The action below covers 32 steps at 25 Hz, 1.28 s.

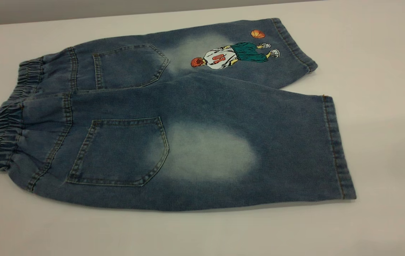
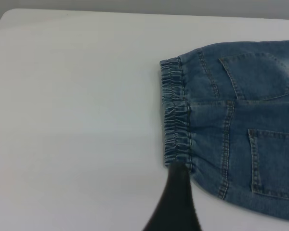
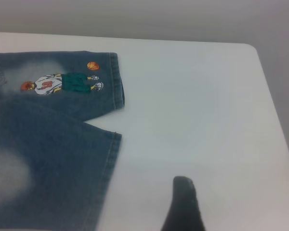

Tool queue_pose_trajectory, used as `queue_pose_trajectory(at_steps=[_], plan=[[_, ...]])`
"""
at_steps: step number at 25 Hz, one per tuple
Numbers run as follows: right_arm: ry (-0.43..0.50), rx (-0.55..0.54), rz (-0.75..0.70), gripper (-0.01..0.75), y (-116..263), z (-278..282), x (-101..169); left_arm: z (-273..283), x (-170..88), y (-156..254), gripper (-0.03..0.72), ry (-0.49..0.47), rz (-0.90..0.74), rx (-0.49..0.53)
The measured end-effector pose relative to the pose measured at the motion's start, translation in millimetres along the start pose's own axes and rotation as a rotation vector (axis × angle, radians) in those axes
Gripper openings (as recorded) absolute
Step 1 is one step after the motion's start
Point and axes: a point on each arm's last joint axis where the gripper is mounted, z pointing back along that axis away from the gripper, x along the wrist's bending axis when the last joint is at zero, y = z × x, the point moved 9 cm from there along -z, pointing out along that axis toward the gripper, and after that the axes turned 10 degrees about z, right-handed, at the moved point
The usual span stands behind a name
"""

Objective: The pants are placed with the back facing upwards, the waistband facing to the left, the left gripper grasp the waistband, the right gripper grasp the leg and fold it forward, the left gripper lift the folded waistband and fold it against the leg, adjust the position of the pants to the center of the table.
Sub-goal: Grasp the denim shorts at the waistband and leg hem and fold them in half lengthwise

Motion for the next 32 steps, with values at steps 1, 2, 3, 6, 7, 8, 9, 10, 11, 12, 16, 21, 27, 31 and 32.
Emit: queue_pose_trajectory(at_steps=[1, 2, 3, 6, 7, 8, 9, 10, 11, 12, 16, 21, 27, 31, 32], plan=[[-0.009, -0.002, 0.002, 0.457, 0, 0, 1, 0, 0, 0, 0.561, 0.0, 0.0, 0.0], [-0.016, -0.003, 0.005, 0.457, 0, 0, 2, 0, 0, 0, 0.561, 0.0, 0.0, 0.0], [-0.017, -0.003, 0.006, 0.457, 0, 0, 2, 0, 0, 0, 0.561, 0.0, 0.0, 0.0], [-0.019, -0.003, 0.005, 0.457, 0, 0, 2, 0, 0, 0, 0.561, 0.0, 0.0, 0.0], [-0.019, -0.004, 0.006, 0.457, -1, 0, 2, 0, 0, 0, 0.561, 0.0, -0.001, 0.0], [-0.018, -0.006, 0.006, 0.457, -1, 0, 2, 0, 0, 0, 0.561, 0.0, -0.001, 0.0], [-0.018, -0.008, 0.006, 0.457, -1, 0, 2, 0, 0, 0, 0.561, 0.0, -0.001, 0.0], [-0.018, -0.008, 0.006, 0.457, -1, 0, 2, 0, 0, 0, 0.561, 0.001, -0.001, 0.0], [-0.018, -0.008, 0.006, 0.457, -1, 0, 2, 0, 0, 0, 0.561, 0.001, -0.002, 0.0], [-0.018, -0.008, 0.005, 0.457, -1, 0, 2, 0, 0, 0, 0.561, 0.001, -0.002, 0.0], [-0.014, -0.02, 0.005, 0.457, -4, 1, 1, 0, 0, 0, 0.561, 0.001, -0.002, 0.0], [-0.013, -0.045, -0.044, 0.457, -13, 1, -1, -3, -1, -4, 0.561, -0.004, 0.014, 0.023], [-0.096, -0.074, -0.132, 0.457, -56, -12, 2, -17, -23, -50, 0.561, 0.075, 0.18, -0.025], [-0.181, -0.057, -0.163, 0.457, -82, -38, 7, -50, -38, -70, 0.561, 0.125, 0.249, 0.005], [-0.217, -0.036, -0.176, 0.457, -85, -50, 11, -60, -40, -74, 0.561, 0.129, 0.267, 0.016]])
